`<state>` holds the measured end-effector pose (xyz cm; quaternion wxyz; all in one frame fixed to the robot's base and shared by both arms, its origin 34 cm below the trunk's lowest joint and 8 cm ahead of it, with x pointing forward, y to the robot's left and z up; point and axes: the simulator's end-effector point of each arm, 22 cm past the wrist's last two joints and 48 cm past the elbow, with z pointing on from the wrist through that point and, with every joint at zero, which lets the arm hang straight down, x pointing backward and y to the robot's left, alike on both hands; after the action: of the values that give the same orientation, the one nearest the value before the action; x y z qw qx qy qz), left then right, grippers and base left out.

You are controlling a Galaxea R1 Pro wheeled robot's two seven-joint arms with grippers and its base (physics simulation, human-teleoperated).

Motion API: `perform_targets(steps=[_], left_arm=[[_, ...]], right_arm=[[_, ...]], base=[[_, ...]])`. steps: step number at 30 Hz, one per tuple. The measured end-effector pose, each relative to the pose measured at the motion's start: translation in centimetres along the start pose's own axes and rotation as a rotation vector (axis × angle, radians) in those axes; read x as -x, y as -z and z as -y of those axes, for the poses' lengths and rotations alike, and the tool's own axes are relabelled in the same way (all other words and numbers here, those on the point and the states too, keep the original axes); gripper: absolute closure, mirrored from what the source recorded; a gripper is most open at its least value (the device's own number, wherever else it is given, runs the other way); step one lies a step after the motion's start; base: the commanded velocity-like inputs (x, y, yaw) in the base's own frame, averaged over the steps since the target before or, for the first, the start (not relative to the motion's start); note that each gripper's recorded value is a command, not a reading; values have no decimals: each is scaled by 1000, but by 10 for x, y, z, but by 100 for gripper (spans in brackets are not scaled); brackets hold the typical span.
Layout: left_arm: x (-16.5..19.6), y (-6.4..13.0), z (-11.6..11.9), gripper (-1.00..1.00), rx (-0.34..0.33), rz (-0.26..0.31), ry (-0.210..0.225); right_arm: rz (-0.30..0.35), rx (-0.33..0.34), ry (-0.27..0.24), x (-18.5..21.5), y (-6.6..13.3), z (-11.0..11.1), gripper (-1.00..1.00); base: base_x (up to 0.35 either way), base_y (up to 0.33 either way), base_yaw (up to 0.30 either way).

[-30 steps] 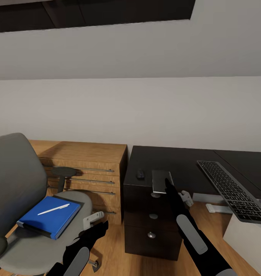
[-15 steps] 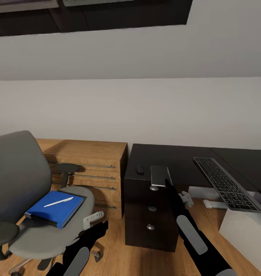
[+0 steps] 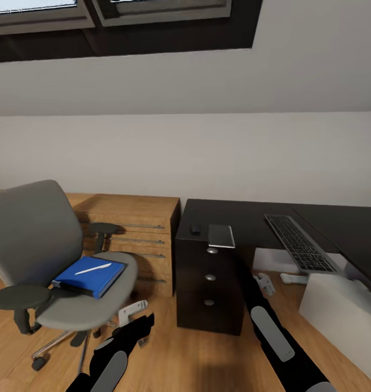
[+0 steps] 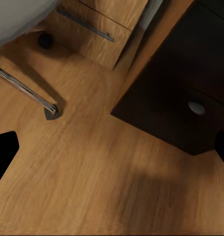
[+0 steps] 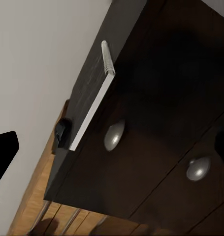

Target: In the bedroom, organize the workspace by keeping the computer under the desk, ensuring the monitor is on the desk, placing the keyboard on the desk next to the monitor, placing the mouse on the desk next to the keyboard, moving the folder from the swivel chair onto the desk next to the mouse, stacking the notebook on top of the folder with the pen on top of the notebook, and positioning the swivel chair next to the desk.

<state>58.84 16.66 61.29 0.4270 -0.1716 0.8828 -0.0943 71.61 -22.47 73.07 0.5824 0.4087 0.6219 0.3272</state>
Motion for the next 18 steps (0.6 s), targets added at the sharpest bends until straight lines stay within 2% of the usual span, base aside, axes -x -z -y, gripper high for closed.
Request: perform_targets(steps=[5,9,10,14,15,16,18], left_arm=[[-2,0,1,-100,-1,-7,-6],[0,3,5,-100,-5,-10,-9],[-4,5,11,-100,-15,-16,-25],[-7,10,23,-100,-26,-29,-51],[-10,12,28,-100,-33,-34,-61],[-11,14,33,-100,-39,-37,-69],[-21,20,48,-100,-65,-54,-106]], right_arm=[[-8,-14,13,-4,0,7,-100],[-37,-74,68,-17,1,37,-100],[-60,-94,145,-27,4,51,-100],[-93,-141,253,-36,9,76,-100],[-112,-156,309,-42,12,88,-100],[-123,-161,342,-45,14,92,-100],[-164,-181,470,-55,22,113,-100]], base=[[-62,-84,0],[-13,-17,0],[-2,-3,0],[-1,-1,0],[0,0,0],[0,0,0],[0,0,0]])
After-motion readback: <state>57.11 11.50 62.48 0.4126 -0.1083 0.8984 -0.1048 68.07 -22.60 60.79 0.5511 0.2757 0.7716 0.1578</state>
